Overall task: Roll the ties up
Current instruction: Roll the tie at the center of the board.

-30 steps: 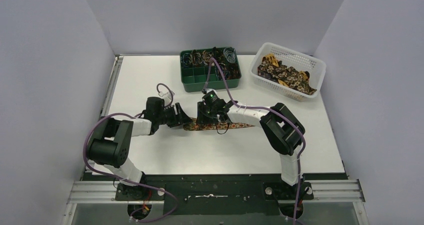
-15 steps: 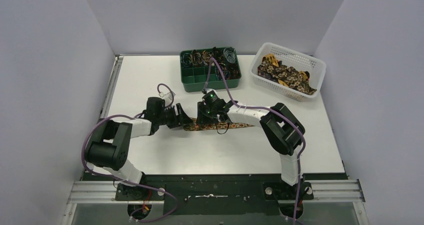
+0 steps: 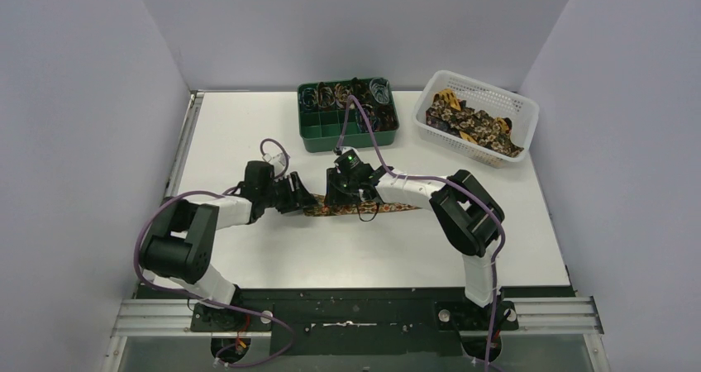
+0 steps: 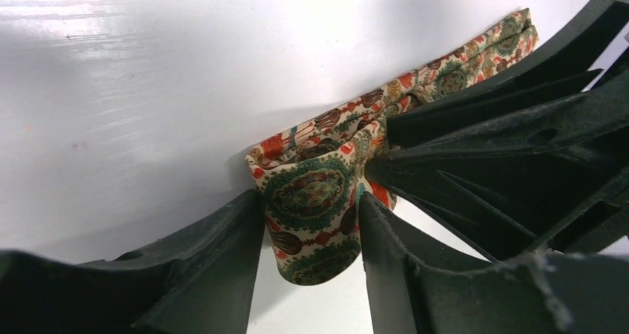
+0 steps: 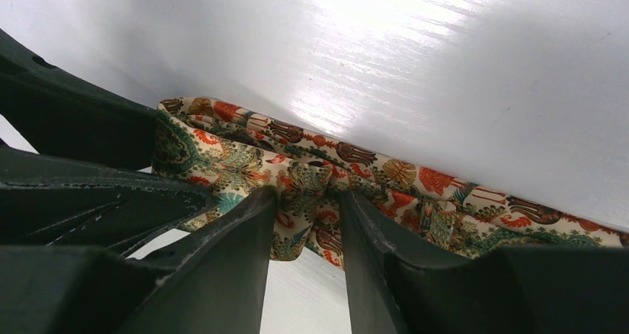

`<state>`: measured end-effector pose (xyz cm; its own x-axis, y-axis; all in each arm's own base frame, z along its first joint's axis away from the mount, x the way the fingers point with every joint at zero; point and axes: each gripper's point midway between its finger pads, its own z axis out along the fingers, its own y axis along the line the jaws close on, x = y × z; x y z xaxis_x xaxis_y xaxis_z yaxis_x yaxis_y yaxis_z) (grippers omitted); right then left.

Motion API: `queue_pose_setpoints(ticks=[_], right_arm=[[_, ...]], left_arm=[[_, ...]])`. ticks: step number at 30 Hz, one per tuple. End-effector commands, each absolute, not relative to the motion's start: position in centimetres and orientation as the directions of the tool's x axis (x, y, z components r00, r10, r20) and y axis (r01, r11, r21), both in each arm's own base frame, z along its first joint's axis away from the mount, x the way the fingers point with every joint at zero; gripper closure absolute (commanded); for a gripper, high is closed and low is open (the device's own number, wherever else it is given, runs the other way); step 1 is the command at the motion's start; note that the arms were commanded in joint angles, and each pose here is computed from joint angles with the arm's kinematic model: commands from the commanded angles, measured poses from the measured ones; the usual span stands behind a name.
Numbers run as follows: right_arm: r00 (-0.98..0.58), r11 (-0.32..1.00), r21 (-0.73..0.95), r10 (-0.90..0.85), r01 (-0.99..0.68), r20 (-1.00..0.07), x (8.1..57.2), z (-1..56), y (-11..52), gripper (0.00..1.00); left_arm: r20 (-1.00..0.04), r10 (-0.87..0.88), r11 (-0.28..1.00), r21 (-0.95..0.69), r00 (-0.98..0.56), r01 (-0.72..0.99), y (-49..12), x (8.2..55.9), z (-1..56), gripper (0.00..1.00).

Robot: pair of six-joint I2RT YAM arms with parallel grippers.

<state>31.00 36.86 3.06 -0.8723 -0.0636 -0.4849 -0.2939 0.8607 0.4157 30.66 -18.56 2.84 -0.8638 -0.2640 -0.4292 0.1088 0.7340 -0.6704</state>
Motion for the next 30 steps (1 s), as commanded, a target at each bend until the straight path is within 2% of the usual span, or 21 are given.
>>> queue_pose_setpoints(ticks=[1, 4, 6, 10, 16, 24, 30], right_arm=[[-0.873, 0.864, 0.408, -0.07, -0.294, -0.482, 30.7, 3.0, 36.9, 0.62], [-0.871, 0.854, 0.422, -0.071, -0.304, -0.485, 30.8, 3.6, 37.2, 0.6], [-0.871, 0.836, 0.45, -0.064, -0.313, -0.487, 30.7, 4.5, 37.7, 0.54], [-0.851, 0.794, 0.492, -0.059, -0.358, -0.523, 30.9, 7.5, 38.6, 0.45], [-0.811, 0.787, 0.504, 0.009, -0.355, -0.585, 31.9, 11.2, 36.0, 0.43], [-0.806, 0.821, 0.514, 0.118, -0.25, -0.58, 33.6, 10.8, 29.5, 0.42], [-0.807, 0.826, 0.509, 0.121, -0.241, -0.578, 33.9, 10.4, 28.2, 0.42]], left_arm=[[-0.292, -0.258, 0.81, -0.585, -0.921, -0.041, -17.1, 27.2, -1.7, 0.55], [-0.306, -0.223, 0.824, -0.566, -0.926, -0.011, -17.3, 27.2, -1.8, 0.64], [-0.326, -0.199, 0.848, -0.53, -0.924, 0.005, -17.0, 27.6, -1.6, 0.71], [-0.393, -0.185, 0.889, -0.457, -0.901, 0.016, -15.8, 28.6, 0.3, 0.73], [-0.48, -0.133, 0.94, -0.339, -0.867, 0.044, -14.4, 29.3, 3.1, 0.73], [-0.518, -0.044, 0.991, -0.131, -0.854, 0.028, -12.8, 29.7, 5.6, 0.73], [-0.556, -0.017, 1.0, -0.001, -0.831, -0.02, -12.3, 30.3, 7.5, 0.73]])
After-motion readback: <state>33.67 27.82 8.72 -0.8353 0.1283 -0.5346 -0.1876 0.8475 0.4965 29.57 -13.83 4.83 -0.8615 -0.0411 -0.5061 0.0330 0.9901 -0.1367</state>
